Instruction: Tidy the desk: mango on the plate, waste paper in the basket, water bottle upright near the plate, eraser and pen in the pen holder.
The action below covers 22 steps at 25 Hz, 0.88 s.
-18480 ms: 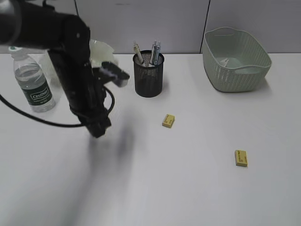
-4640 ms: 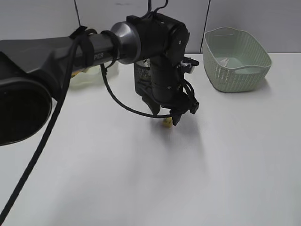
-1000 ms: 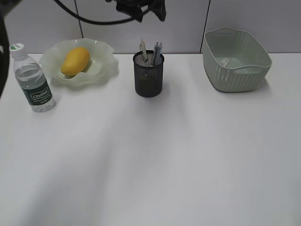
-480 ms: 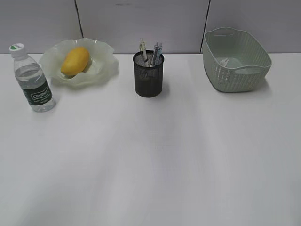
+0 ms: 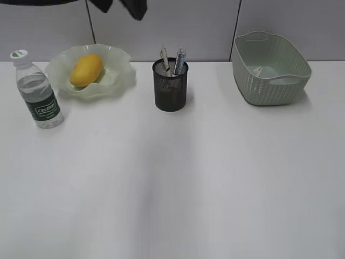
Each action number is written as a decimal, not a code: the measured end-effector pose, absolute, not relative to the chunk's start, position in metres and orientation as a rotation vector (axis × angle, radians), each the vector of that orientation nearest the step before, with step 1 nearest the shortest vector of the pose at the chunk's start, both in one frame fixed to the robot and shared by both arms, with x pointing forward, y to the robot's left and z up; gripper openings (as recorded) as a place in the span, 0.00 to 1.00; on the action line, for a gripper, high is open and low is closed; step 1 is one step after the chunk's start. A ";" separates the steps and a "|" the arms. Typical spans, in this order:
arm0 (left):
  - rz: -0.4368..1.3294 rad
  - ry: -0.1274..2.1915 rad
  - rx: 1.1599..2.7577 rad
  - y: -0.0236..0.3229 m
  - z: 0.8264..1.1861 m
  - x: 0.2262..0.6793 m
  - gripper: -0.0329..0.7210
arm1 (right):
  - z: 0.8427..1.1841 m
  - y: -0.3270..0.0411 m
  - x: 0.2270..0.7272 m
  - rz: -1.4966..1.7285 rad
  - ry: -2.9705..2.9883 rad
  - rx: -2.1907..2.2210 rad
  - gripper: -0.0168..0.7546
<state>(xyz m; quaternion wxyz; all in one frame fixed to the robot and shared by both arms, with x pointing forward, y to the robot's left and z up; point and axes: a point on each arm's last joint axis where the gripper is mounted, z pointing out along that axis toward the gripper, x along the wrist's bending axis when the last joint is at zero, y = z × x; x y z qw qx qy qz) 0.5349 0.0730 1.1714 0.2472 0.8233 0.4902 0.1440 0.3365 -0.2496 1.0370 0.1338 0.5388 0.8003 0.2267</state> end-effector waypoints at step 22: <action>0.430 1.338 2.254 0.238 1.125 0.336 0.82 | 1.037 -0.249 0.336 0.661 2.321 1.566 0.60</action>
